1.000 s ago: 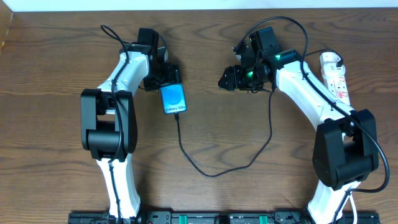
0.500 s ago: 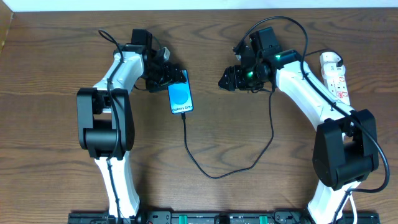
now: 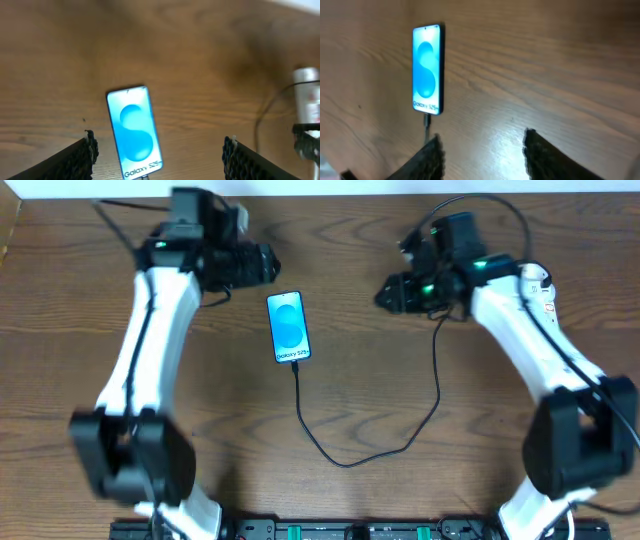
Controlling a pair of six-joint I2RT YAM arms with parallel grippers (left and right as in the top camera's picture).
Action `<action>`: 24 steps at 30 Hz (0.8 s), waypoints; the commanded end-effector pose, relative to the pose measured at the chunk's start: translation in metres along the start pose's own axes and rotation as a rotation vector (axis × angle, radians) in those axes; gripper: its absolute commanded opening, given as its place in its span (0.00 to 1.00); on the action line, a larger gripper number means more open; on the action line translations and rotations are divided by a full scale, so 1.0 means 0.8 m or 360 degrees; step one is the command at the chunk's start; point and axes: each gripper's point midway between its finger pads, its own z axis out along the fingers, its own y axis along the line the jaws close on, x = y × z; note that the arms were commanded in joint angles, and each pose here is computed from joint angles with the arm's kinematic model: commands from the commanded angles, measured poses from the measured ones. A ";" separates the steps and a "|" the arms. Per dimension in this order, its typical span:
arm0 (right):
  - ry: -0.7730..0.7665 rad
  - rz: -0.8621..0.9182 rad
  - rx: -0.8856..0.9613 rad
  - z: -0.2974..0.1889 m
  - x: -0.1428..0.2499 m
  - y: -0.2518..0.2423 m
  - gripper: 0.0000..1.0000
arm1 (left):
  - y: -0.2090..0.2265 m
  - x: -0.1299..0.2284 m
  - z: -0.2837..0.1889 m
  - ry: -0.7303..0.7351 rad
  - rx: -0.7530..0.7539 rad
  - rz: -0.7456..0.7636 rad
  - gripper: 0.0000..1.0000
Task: Plug charger to phone and switch on socket
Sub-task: 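Move the right gripper to the white power strip on the right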
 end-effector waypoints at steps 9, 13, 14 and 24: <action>-0.0403 0.0374 0.0417 -0.175 -0.030 -0.147 0.01 | -0.016 -0.008 -0.052 -0.0114 -0.0006 0.0057 0.82; -0.0474 0.0581 0.0504 -0.210 -0.021 -0.217 0.01 | -0.016 -0.008 -0.051 -0.0113 -0.0006 0.0057 0.82; -0.0487 0.0623 0.0523 -0.217 -0.018 -0.230 0.01 | -0.016 -0.008 -0.051 -0.0113 -0.0006 0.0057 0.82; -0.0529 0.0940 0.0639 -0.243 0.014 -0.343 0.01 | -0.016 -0.008 -0.051 -0.0113 -0.0006 0.0057 0.82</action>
